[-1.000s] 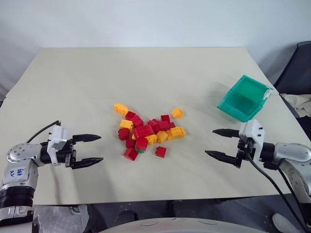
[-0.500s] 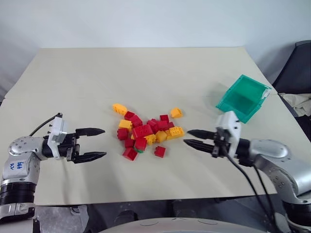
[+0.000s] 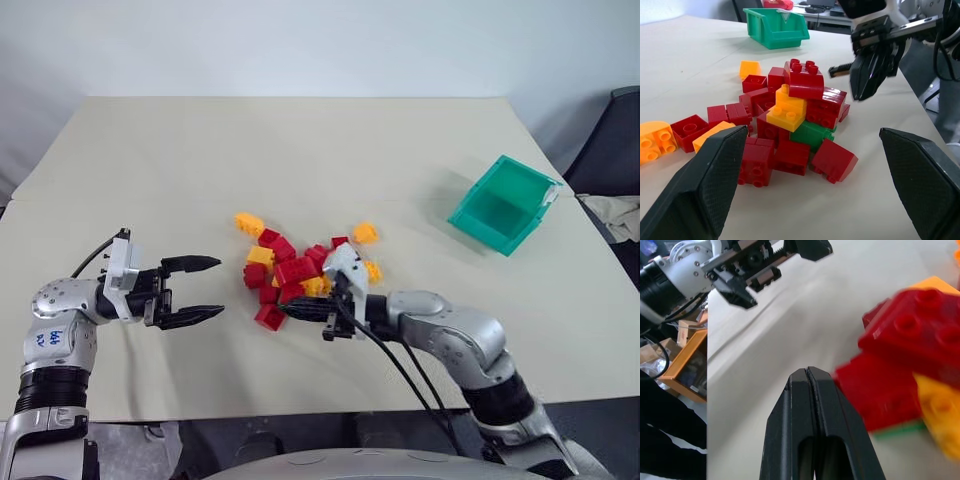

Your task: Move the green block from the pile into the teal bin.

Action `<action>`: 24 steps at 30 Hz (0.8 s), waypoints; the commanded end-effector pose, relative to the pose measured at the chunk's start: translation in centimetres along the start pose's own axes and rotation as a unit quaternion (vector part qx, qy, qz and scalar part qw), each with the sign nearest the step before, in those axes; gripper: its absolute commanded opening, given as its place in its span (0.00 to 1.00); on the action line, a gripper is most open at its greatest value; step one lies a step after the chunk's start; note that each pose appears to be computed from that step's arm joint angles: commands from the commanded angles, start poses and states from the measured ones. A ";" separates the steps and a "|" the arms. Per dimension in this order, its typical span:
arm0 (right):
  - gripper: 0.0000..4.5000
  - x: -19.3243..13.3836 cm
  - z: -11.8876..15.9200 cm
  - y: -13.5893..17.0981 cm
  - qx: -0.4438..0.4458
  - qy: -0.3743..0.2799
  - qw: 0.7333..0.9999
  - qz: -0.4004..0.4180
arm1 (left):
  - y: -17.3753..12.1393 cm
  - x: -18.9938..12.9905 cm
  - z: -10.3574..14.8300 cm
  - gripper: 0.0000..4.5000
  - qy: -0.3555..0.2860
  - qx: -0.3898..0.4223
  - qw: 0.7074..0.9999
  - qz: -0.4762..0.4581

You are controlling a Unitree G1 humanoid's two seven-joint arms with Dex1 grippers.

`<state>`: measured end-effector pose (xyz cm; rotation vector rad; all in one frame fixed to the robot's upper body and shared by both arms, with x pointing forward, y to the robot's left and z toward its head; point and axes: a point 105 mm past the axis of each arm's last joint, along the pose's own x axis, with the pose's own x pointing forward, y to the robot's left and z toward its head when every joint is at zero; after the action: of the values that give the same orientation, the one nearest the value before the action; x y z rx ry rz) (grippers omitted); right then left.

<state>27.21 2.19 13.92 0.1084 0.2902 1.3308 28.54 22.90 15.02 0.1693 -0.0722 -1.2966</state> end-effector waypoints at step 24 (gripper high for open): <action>0.36 -10.2 4.1 -2.5 -0.184 0.077 0.979 -0.029 | -0.3 0.6 0.4 1.00 -0.018 0.030 0.999 -0.016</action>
<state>29.71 -7.45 16.86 -0.2824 0.2249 1.2675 28.65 22.32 14.70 0.1703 -0.1166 -1.2986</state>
